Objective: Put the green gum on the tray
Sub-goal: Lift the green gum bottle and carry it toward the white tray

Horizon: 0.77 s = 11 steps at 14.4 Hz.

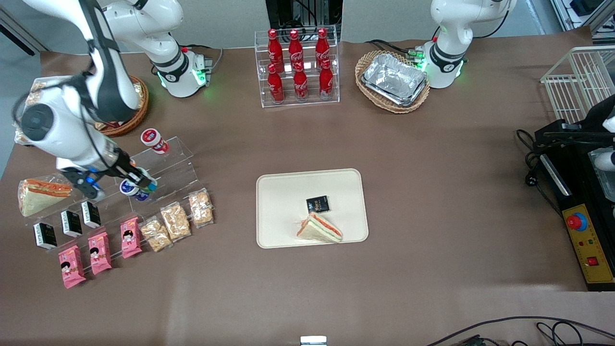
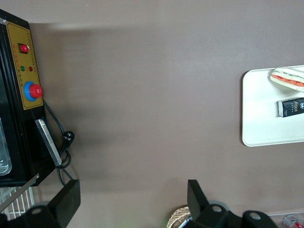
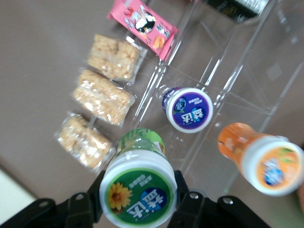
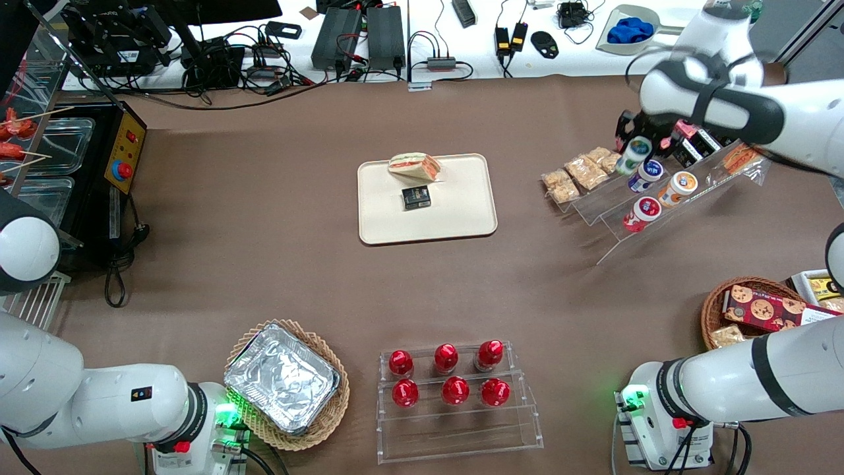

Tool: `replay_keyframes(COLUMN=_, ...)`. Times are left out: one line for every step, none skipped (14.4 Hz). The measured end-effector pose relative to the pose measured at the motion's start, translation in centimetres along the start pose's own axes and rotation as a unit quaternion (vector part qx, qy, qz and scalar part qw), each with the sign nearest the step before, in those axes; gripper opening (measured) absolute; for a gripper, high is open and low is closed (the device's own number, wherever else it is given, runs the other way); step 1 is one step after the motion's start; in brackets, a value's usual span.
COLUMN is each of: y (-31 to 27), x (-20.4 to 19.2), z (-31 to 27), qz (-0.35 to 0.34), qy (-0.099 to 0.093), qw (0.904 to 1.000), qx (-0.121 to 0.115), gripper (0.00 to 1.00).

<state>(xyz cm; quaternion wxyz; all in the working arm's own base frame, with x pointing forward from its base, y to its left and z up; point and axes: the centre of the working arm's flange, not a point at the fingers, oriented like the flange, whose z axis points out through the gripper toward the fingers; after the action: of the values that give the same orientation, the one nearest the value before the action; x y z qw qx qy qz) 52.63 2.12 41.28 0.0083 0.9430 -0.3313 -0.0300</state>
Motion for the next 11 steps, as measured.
replay_keyframes(y=-0.2, x=0.2, z=-2.6, qz=-0.012, qy=-0.002, qw=0.9999, qx=-0.001, gripper=0.58)
replay_keyframes(y=-0.4, x=0.4, z=-4.9, qz=-0.022, qy=-0.003, qw=0.9997, qx=-0.001, gripper=0.58)
replay_keyframes(y=-0.5, x=0.5, z=-7.2, qz=-0.029, qy=-0.005, qw=0.9995, qx=-0.003, gripper=0.58)
replay_keyframes(y=-0.8, x=0.4, z=-9.3, qz=-0.038, qy=-0.007, qw=0.9993, qx=-0.005, gripper=0.58)
replay_keyframes(y=-1.5, x=-0.2, z=-11.4, qz=-0.051, qy=-0.007, qw=0.9986, qx=-0.006, gripper=0.58)
replay_keyframes(y=-2.7, x=-1.3, z=-13.5, qz=-0.068, qy=-0.004, qw=0.9976, qx=-0.004, gripper=0.58)
replay_keyframes(y=-4.4, x=-3.1, z=-15.3, qz=-0.090, qy=0.002, qw=0.9959, qx=-0.001, gripper=0.58)
replay_keyframes(y=-6.2, x=-5.1, z=-16.7, qz=-0.114, qy=0.006, qw=0.9935, qx=0.002, gripper=0.58)
replay_keyframes(y=-8.2, x=-7.4, z=-17.7, qz=-0.137, qy=0.010, qw=0.9906, qx=0.005, gripper=0.58)
replay_keyframes(y=-10.3, x=-9.7, z=-18.2, qz=-0.153, qy=0.010, qw=0.9881, qx=0.011, gripper=0.58)
replay_keyframes(y=-12.3, x=-11.8, z=-18.2, qz=-0.157, qy=0.003, qw=0.9874, qx=0.019, gripper=0.58)
